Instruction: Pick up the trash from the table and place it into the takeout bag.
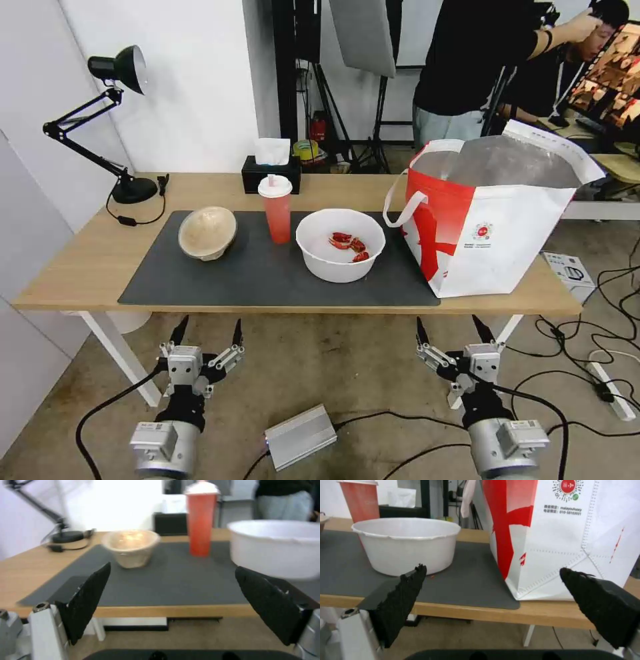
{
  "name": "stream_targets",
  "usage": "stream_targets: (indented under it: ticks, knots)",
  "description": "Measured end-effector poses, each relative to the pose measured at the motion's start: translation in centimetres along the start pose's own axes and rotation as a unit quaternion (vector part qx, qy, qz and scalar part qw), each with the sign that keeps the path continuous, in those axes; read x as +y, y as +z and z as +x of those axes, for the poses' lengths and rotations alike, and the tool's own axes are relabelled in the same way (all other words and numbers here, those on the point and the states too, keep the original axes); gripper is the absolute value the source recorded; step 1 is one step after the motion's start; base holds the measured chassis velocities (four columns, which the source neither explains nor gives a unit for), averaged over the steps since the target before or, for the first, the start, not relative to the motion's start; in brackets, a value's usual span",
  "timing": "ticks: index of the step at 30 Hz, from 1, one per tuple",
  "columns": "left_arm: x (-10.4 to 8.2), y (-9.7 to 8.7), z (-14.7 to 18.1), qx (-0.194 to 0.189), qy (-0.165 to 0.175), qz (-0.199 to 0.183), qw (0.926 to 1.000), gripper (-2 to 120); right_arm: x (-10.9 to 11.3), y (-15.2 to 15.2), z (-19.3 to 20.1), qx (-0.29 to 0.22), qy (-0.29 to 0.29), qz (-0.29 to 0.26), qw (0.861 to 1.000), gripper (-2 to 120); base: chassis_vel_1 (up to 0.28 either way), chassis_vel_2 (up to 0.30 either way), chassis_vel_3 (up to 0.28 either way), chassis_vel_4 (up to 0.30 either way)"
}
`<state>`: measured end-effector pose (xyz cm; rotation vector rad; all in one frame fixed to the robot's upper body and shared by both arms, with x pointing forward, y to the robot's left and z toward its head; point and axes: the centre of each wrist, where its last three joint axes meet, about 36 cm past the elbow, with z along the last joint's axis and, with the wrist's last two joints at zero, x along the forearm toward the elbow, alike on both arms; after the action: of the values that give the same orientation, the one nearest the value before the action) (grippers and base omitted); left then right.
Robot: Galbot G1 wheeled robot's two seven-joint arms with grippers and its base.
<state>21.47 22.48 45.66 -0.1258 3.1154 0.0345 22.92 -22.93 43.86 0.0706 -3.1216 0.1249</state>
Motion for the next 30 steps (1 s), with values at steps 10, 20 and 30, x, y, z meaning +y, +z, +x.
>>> stream_targets:
  ticks: [10, 20, 30]
  knots:
    - [0.4, -1.8, 1.1, -0.034, -0.034, 0.03, 0.9984, 100, -4.4, -5.0, -1.5, -0.031, -0.079, 0.038, 0.996, 100, 0.0, 0.0, 0.0, 0.0]
    - [0.5, -1.5, 1.0, -0.032, -0.029, 0.032, 0.9986, 100, -4.3, -5.3, -1.6, -0.046, -0.102, 0.034, 0.993, 100, 0.0, 0.0, 0.0, 0.0]
    - [0.6, -1.1, 0.8, -0.03, -0.028, 0.039, 0.9984, 100, -3.8, -4.3, -1.8, -0.037, -0.111, 0.024, 0.993, 100, 0.0, 0.0, 0.0, 0.0]
